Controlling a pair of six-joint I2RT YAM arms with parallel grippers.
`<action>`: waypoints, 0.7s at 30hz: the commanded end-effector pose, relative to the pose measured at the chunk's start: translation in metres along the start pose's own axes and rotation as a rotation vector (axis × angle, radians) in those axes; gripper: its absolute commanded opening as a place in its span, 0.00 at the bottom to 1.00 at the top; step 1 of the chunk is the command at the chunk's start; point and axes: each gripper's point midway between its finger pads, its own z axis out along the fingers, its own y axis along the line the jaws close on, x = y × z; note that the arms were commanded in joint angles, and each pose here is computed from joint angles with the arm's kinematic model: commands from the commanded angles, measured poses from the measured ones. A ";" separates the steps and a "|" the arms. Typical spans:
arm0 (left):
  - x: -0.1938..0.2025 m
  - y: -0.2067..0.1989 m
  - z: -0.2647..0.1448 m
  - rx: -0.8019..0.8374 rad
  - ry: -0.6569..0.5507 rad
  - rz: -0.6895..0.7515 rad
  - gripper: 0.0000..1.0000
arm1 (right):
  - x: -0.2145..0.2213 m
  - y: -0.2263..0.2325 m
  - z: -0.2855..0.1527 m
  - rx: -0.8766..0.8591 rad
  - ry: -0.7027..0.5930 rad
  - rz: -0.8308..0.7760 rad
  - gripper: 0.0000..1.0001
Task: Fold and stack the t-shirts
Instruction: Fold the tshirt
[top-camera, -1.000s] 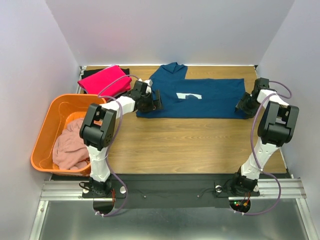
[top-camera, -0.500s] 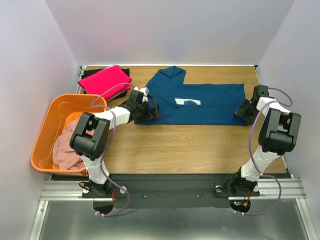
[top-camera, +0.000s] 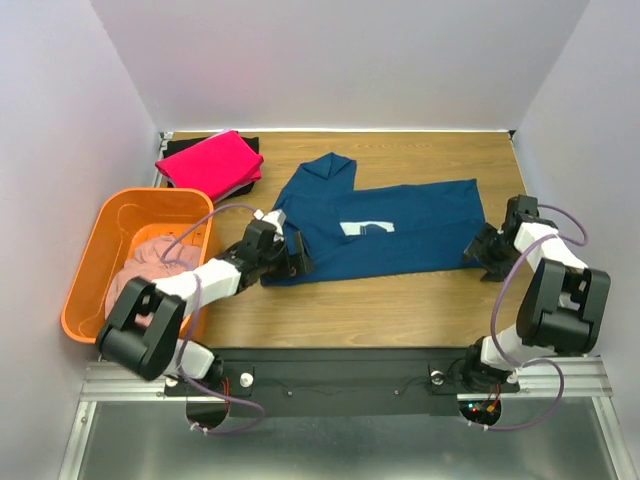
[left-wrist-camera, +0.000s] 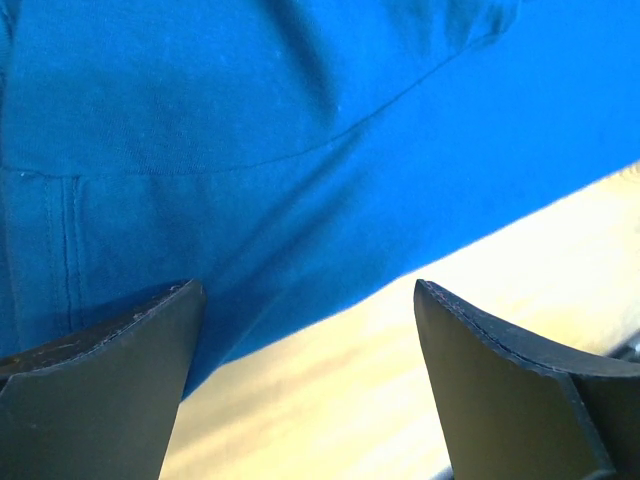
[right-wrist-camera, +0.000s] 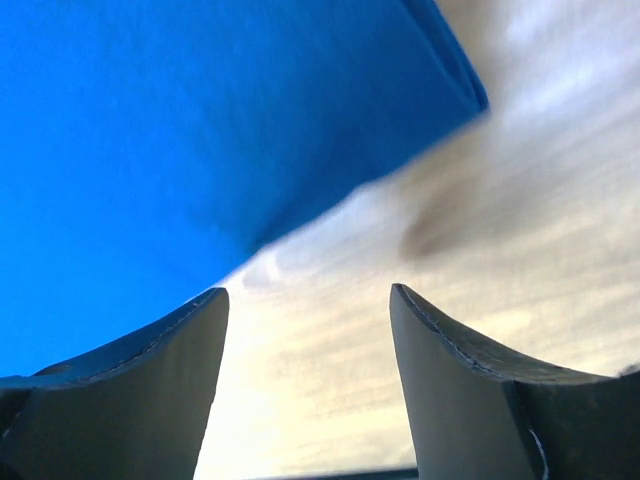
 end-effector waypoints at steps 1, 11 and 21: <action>0.022 0.008 -0.022 -0.038 0.010 -0.058 0.98 | -0.003 0.011 -0.037 -0.067 -0.068 -0.024 0.72; -0.057 -0.044 -0.069 0.007 -0.171 0.013 0.99 | -0.042 0.052 -0.099 -0.160 -0.244 -0.133 0.70; -0.105 -0.079 -0.028 0.039 -0.143 0.092 0.99 | -0.084 0.078 -0.059 -0.201 -0.223 -0.156 0.70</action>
